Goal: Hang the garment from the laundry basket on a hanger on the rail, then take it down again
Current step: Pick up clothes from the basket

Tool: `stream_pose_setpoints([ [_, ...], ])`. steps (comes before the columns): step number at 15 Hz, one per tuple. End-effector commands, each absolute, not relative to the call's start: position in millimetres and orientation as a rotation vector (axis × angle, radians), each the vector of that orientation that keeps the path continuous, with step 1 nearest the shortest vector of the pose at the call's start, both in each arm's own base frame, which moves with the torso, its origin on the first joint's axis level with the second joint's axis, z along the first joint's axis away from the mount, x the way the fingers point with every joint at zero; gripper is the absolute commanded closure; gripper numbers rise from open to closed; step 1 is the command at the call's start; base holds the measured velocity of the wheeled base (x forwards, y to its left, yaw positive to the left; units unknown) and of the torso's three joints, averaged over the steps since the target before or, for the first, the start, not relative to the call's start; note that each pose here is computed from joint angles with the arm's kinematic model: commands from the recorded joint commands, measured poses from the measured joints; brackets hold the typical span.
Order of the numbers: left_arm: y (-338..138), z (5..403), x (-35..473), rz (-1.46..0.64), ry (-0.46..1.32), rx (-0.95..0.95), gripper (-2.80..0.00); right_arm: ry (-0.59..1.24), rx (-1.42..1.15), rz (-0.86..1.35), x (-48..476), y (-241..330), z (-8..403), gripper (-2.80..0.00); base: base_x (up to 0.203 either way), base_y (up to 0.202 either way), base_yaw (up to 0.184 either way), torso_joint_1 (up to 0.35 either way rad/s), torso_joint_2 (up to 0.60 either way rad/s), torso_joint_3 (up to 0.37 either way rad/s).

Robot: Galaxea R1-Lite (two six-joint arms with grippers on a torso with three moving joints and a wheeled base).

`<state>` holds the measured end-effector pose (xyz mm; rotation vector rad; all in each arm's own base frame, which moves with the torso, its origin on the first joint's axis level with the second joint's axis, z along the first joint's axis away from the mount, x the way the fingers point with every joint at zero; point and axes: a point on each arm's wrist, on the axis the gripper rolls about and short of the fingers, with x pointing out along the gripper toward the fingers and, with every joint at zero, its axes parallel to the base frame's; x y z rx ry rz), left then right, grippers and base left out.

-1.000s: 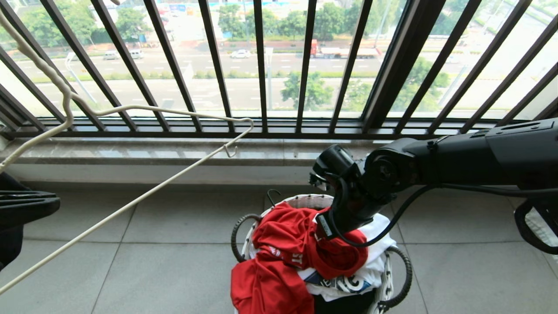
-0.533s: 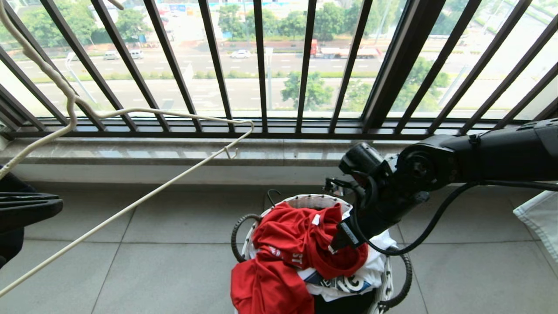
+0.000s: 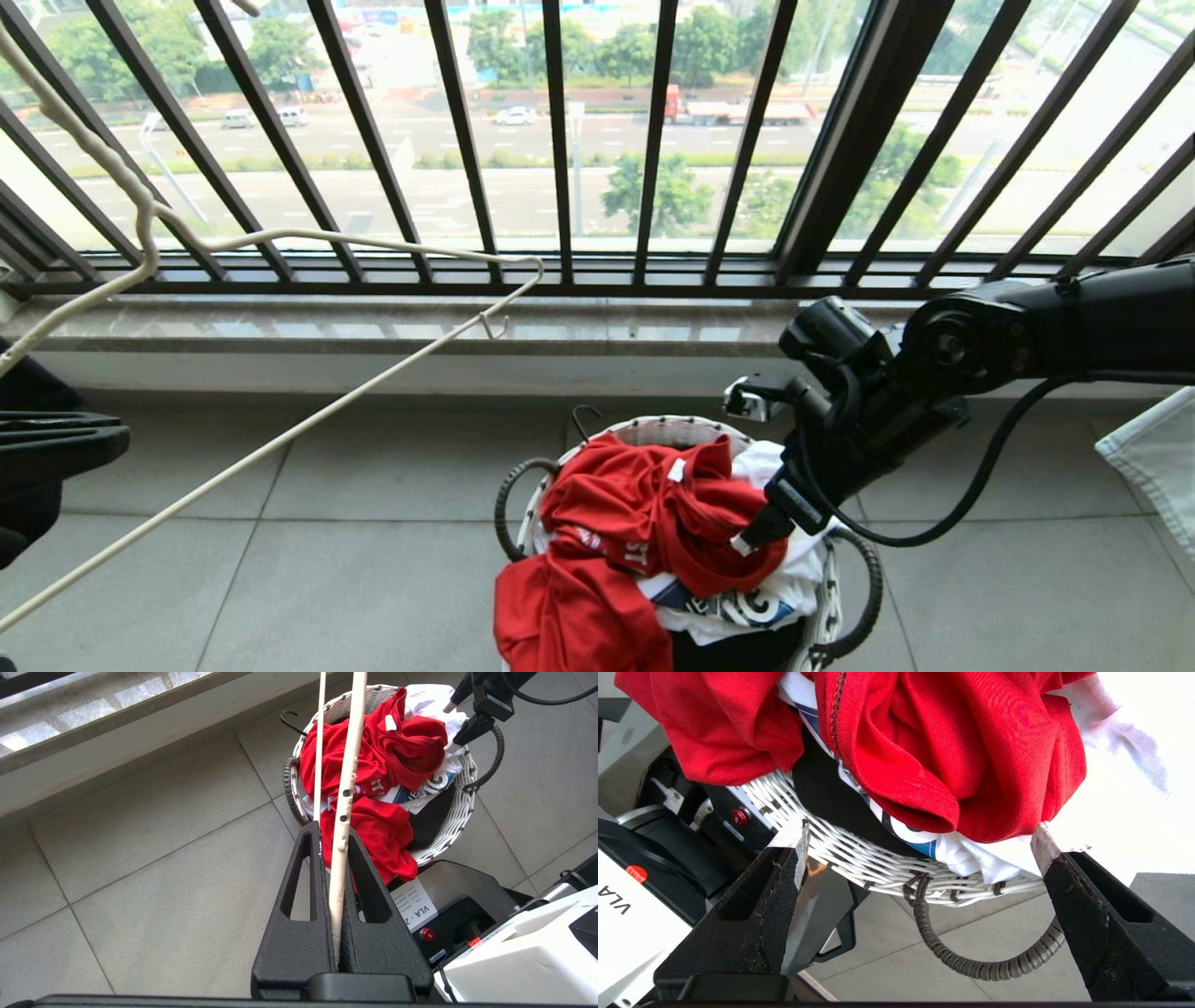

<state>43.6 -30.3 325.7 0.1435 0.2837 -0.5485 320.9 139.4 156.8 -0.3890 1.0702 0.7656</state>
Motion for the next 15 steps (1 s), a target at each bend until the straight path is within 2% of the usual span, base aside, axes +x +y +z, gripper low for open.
stream_pose_setpoints([
  [1,-30.5,325.3,44.0,-0.548,0.288,0.145,0.0,1.063,-0.397,0.773,330.4,135.5,140.9,-2.8,0.0,0.0,0.0,0.0,0.0,0.0],
  [6,-32.6,324.0,46.8,-0.546,0.3,0.151,0.0,0.962,-0.445,0.795,336.0,137.7,115.1,-2.8,0.0,0.0,0.0,0.0,0.0,0.0],
  [13,-33.8,323.3,48.3,-0.546,0.307,0.152,0.0,0.934,-0.463,0.803,346.0,141.4,98.1,-2.8,0.0,0.0,0.0,0.0,0.0,0.0],
  [14,-33.8,323.3,48.3,-0.546,0.307,0.152,0.0,0.937,-0.463,0.803,346.7,141.6,96.4,0.0,0.0,0.0,0.0,0.0,0.0,0.0],
  [15,-33.8,323.3,48.3,-0.546,0.307,0.152,0.0,0.937,-0.462,0.803,347.2,141.8,96.2,0.0,0.0,0.0,0.0,0.0,0.0,0.0],
])
